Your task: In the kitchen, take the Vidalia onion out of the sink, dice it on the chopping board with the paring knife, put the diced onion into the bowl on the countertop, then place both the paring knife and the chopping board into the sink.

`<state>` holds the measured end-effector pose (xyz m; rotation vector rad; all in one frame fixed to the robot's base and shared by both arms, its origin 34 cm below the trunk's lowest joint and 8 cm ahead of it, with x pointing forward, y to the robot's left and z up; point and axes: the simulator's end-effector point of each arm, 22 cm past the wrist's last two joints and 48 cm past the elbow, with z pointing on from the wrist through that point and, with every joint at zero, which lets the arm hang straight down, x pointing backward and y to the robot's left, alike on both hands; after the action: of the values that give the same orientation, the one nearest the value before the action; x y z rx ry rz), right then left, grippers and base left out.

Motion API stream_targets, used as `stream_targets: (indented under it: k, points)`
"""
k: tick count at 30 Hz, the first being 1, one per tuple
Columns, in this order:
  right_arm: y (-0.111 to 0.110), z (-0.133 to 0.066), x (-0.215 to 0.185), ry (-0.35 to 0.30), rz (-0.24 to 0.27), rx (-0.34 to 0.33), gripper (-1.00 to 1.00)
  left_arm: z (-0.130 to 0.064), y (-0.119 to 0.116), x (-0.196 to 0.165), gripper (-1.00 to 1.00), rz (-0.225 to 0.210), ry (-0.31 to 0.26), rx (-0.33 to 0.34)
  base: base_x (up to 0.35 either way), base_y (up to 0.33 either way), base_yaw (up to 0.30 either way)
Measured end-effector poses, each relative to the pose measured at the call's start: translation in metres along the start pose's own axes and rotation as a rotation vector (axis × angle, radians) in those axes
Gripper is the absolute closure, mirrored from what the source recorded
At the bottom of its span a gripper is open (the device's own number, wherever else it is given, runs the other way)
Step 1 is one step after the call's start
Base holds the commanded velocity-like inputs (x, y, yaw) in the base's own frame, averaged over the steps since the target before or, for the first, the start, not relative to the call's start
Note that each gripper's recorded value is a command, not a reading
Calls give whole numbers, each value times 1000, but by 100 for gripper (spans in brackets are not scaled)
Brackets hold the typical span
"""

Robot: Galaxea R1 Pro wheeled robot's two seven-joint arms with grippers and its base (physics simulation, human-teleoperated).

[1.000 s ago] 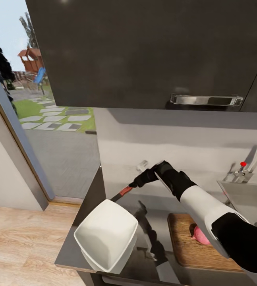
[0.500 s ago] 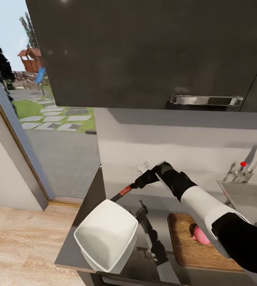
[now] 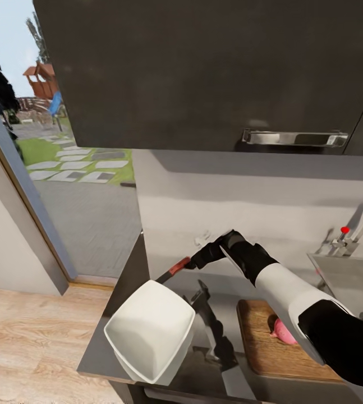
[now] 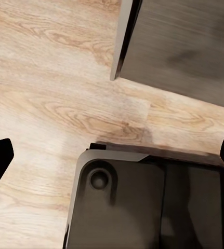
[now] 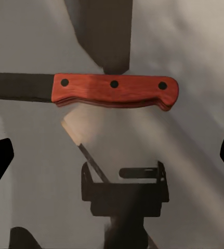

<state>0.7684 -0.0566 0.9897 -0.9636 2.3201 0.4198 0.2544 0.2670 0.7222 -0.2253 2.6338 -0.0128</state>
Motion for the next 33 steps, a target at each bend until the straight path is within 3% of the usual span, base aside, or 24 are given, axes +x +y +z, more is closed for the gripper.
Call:
stream_targets:
  k: [13, 21, 27, 33]
  points:
    - [-1, 5, 4, 6, 2, -5, -100, 0, -3, 9, -100, -5, 21, 1, 0, 0, 0]
    - [-15, -6, -5, 7, -51, 47, -100, 0, -3, 11, -100, -5, 26, 2, 0, 0, 0]
    - [-47, -50, -71, -36, -79, 127, -100, 0, -3, 14, -100, -5, 32, 1, 0, 0, 0]
    - [-58, -83, -120, -66, -91, 171, -100, 0, -4, 15, -100, -6, 33, 2, 0, 0, 0]
